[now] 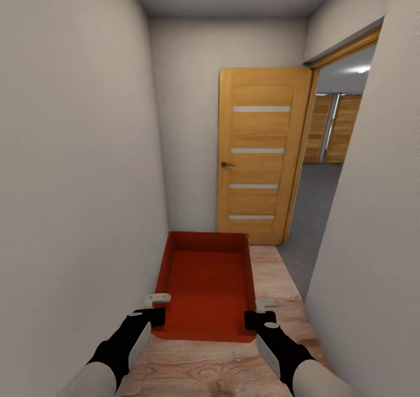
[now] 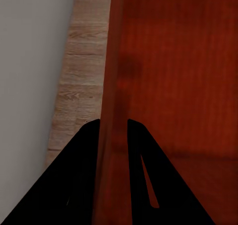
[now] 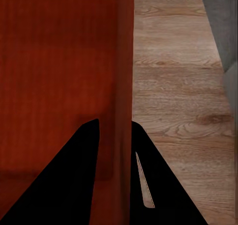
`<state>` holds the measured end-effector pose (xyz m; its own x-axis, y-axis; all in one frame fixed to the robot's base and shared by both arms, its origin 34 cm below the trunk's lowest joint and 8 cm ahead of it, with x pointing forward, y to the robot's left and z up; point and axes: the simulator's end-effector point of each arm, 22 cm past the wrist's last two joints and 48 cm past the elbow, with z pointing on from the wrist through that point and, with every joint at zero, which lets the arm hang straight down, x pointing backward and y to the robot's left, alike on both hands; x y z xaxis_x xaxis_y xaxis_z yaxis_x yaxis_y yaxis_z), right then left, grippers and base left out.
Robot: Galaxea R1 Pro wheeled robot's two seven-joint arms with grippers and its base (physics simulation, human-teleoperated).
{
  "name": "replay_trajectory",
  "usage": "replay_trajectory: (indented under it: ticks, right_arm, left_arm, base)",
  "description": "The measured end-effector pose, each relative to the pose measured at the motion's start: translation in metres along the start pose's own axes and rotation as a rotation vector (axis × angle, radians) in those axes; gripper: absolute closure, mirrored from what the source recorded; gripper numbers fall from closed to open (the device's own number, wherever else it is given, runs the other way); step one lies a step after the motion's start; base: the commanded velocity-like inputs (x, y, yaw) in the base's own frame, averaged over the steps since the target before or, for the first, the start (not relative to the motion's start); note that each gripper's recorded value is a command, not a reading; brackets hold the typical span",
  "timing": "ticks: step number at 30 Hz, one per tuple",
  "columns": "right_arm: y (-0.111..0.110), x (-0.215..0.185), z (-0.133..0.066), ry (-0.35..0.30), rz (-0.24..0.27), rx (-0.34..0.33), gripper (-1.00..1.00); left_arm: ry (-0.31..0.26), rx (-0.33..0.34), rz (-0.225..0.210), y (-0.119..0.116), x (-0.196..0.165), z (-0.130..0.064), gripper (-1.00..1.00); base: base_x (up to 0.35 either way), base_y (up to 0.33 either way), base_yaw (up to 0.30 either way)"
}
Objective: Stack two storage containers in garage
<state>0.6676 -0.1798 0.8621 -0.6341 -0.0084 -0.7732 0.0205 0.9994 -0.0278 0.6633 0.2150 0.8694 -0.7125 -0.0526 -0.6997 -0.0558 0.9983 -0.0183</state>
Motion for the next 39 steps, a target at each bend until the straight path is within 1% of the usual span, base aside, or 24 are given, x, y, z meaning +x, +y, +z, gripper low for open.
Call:
replay_trajectory:
  ticks: [3, 7, 21, 39]
  right_arm:
    - [-0.0002, 0.0, 0.0001, 0.0, 0.0, 0.0, 1.0]
    - [-0.001, -0.0003, 0.0007, -0.002, 0.002, -0.001, 1.0]
    - [-0.0021, -0.0003, 0.0007, -0.002, 0.001, -0.001, 1.0]
    - [-0.0003, 0.0007, 0.0001, 0.003, -0.002, -0.001, 1.0]
  left_arm:
    - [0.0, 0.0, 0.0, -0.0002, -0.0001, 0.0, 1.0]
    - [-0.002, -0.001, 0.002, -0.0012, -0.0011, 0.0001, 1.0]
    - [-0.002, -0.001, 0.003, -0.0022, -0.0012, -0.0002, 1.0]
    - [0.003, -0.001, -0.001, -0.0004, 0.0014, 0.0002, 1.0]
  base:
    - [0.297, 0.0, -0.261]
    - [0.092, 0.0, -0.191]
    - [0.022, 0.0, -0.011]
    - [0.306, 0.0, 0.0]
